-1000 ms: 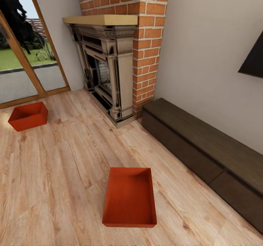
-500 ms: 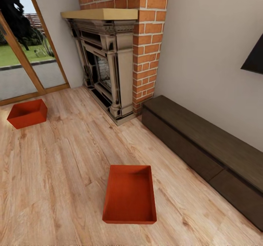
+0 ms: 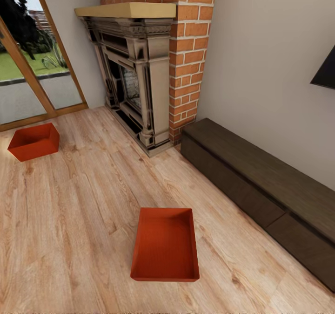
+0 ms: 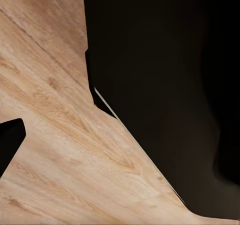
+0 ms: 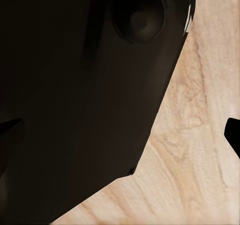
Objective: Move the two storage containers from the living room to the garage. In the garage, place one container on the floor and stack the other container on top of it (either order is fine).
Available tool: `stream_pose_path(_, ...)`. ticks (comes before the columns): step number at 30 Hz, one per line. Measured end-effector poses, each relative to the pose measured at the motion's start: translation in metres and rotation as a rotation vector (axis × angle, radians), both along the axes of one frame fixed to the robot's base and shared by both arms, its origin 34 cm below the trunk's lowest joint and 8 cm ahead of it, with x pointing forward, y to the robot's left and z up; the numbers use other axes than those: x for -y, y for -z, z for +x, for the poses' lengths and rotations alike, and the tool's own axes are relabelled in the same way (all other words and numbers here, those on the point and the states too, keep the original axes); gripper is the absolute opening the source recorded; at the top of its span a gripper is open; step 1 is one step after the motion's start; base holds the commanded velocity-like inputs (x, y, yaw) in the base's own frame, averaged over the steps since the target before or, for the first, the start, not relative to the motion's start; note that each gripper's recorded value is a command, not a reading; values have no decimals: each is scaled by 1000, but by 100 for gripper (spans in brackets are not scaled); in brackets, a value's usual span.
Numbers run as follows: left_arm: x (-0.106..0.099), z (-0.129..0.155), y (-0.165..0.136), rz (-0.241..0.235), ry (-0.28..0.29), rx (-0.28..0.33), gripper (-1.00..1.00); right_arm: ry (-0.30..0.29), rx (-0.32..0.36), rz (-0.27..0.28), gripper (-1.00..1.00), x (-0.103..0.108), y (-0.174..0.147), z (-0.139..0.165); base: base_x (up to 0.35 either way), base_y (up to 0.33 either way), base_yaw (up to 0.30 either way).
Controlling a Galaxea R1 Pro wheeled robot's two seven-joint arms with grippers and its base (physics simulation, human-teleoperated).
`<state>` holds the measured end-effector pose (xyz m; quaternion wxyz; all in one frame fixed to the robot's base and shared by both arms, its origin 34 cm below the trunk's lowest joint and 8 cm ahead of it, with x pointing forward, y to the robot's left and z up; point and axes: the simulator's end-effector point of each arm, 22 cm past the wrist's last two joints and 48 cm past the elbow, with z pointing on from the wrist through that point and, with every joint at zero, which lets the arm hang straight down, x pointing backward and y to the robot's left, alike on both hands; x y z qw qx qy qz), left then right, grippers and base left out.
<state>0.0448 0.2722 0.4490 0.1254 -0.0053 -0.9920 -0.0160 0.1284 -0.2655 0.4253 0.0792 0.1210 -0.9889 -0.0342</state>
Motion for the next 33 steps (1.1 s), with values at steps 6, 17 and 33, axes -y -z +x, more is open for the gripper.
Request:
stream_pose_path(6, 0, -4, -1, 0, 0, -10, 100, 0, -10, 1, 100, 0, 0, -4, 0, 0, 0)
stream_pose_path(17, 0, -11, -3, 0, 1, -28, 100, -1, -30, 1, 100, -1, -1, -12, 0, 0, 0)
stream_pose_path(33, 0, -20, -6, 0, 0, -54, 100, -1, -55, 2, 100, -1, -1, -22, 0, 0, 0)
